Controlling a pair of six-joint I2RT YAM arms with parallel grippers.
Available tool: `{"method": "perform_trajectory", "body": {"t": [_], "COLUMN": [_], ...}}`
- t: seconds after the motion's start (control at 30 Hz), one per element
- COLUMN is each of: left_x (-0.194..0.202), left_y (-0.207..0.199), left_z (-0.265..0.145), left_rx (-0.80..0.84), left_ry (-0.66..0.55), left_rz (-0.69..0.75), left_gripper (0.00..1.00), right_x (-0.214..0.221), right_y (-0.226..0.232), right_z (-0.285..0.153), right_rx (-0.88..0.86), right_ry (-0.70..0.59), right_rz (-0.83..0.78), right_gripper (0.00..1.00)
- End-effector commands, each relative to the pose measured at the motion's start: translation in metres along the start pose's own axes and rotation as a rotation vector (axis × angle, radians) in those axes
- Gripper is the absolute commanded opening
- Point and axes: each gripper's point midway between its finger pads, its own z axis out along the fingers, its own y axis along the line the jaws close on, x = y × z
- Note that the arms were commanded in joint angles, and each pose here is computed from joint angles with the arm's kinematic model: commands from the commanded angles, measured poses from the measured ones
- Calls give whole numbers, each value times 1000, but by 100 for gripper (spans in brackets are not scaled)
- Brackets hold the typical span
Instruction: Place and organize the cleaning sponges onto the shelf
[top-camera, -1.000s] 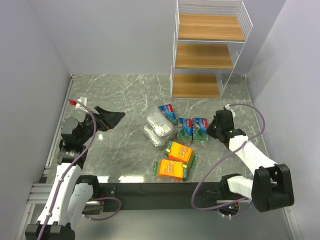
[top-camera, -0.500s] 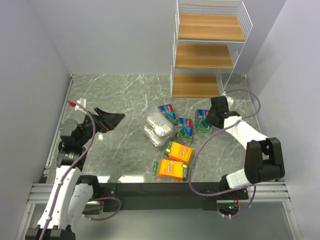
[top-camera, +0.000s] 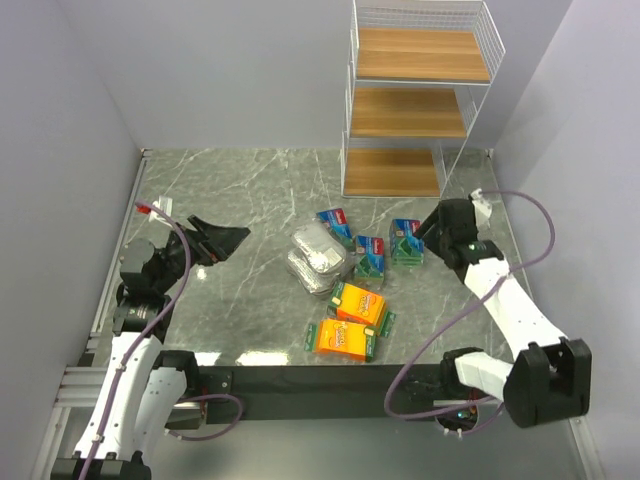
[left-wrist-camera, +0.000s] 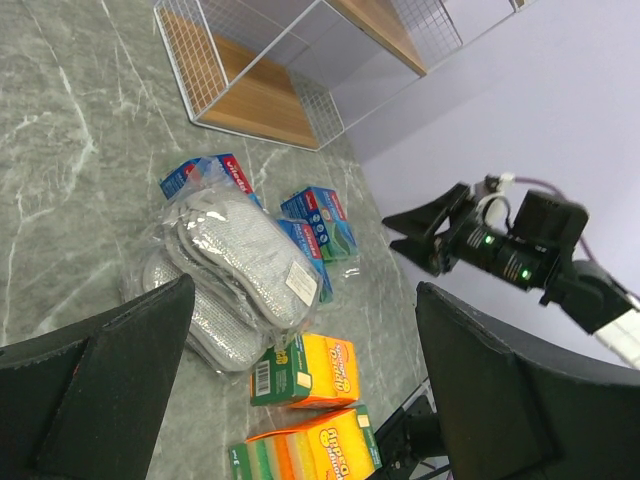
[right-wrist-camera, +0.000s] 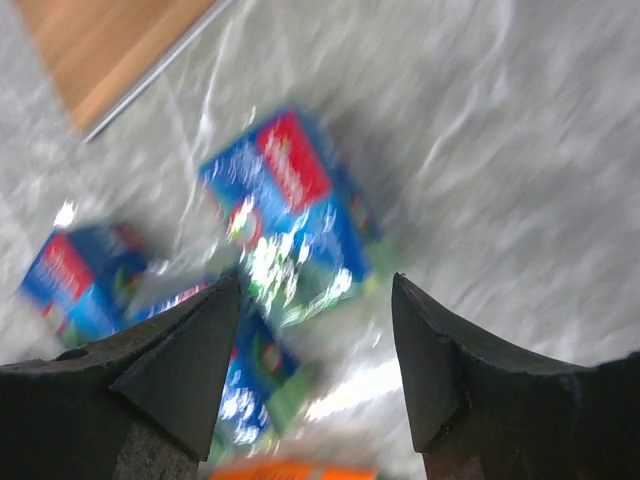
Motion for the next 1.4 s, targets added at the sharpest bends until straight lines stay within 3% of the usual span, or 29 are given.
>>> {"method": "perform_trajectory", "body": {"t": [0.0, 0.17, 0.43, 0.63, 1.37], "left_x": [-4, -2, -1, 2, 11], "left_y": [-10, -8, -8, -6, 1], "left_z": [-1, -2, -4, -4, -3], "left_rx": [40, 32, 29, 32, 25], "left_ry": [-11, -8, -9, -6, 14], "left_rz": [26, 24, 25, 14, -14], "left_gripper": [100, 99, 99, 99, 99], "right_x": [49, 84, 73, 78, 80], "right_y": [8, 15, 9, 5, -14], "right_z": [-4, -12, -17, -12, 34], "right_rx": [-106, -202, -218, -209, -108], "right_ry": [171, 284, 187, 190, 121], "right_rz": [159, 339, 522, 667, 744], "right_gripper": [69, 72, 73, 73, 68]}}
